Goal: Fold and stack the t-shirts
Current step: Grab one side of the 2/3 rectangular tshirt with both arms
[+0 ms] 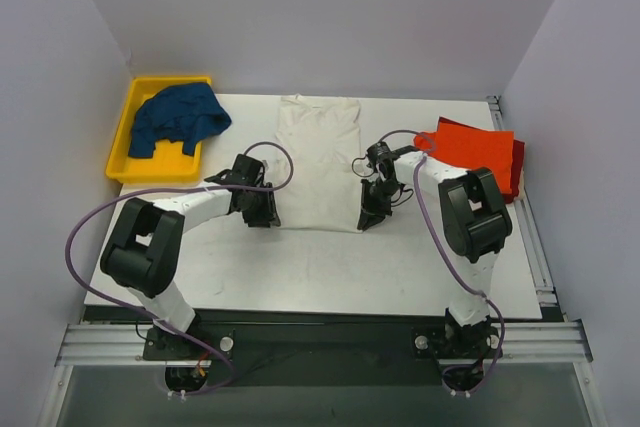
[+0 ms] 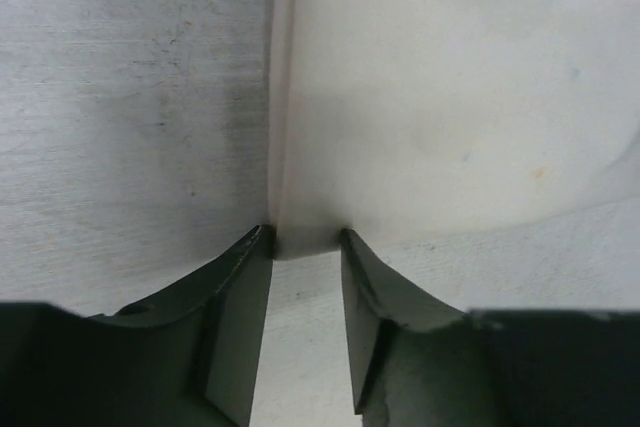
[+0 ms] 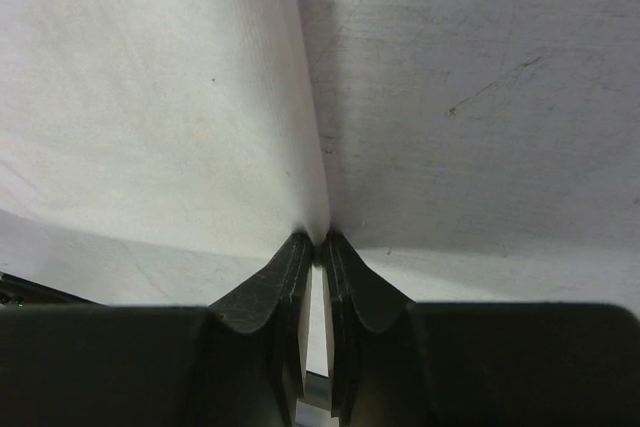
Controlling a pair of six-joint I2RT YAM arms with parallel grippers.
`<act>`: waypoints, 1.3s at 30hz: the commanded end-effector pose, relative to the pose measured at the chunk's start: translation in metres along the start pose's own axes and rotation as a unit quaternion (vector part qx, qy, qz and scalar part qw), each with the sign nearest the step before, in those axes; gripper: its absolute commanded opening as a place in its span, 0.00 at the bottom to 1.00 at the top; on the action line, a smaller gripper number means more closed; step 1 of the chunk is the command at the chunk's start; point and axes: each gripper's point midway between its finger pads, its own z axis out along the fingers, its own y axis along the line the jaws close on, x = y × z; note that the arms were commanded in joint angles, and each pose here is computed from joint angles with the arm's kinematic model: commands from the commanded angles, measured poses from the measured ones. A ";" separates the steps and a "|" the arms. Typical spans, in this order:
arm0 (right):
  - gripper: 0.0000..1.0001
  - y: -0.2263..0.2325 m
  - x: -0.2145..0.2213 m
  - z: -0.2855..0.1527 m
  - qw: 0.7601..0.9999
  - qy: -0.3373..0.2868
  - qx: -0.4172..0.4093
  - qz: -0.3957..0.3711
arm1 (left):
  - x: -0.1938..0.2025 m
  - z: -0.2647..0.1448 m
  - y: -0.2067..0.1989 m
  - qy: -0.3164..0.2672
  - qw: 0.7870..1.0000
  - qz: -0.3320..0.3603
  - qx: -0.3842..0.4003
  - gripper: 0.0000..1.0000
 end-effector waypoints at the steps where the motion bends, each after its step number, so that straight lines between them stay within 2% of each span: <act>1: 0.10 -0.013 0.015 0.009 0.999 0.033 0.031 -0.006 | 0.015 0.011 0.003 0.030 1.000 -0.005 -0.005 0.41; 2: 0.09 -0.013 0.015 0.009 0.999 0.032 0.030 -0.007 | 0.017 0.014 0.003 0.034 0.999 -0.005 -0.006 0.37; 3: 0.07 -0.013 0.016 0.008 0.999 0.033 0.029 -0.006 | 0.018 0.014 0.004 0.037 0.999 -0.006 -0.006 0.26; 5: 0.01 -0.011 0.015 0.006 0.999 0.032 0.026 -0.006 | 0.020 0.016 0.005 0.040 0.999 -0.006 -0.009 0.15; 6: 0.00 -0.010 0.015 0.005 0.999 0.031 0.025 -0.006 | 0.021 0.016 0.005 0.042 0.999 -0.006 -0.011 0.05; 7: 0.00 -0.010 0.015 0.003 0.999 0.029 0.023 -0.006 | 0.022 0.017 0.006 0.044 0.999 -0.006 -0.014 0.00; 23: 0.00 -0.030 0.016 -0.019 0.998 0.009 0.066 -0.007 | 0.021 -0.004 0.015 0.014 0.999 -0.006 -0.038 0.00; 32: 0.00 -0.027 0.022 -0.028 0.998 0.008 0.057 -0.009 | 0.024 -0.018 0.001 0.005 1.000 0.007 -0.026 0.00; 39: 0.00 -0.021 0.045 -0.044 0.999 0.008 0.042 -0.012 | 0.041 -0.044 0.000 -0.002 1.000 -0.008 -0.017 0.00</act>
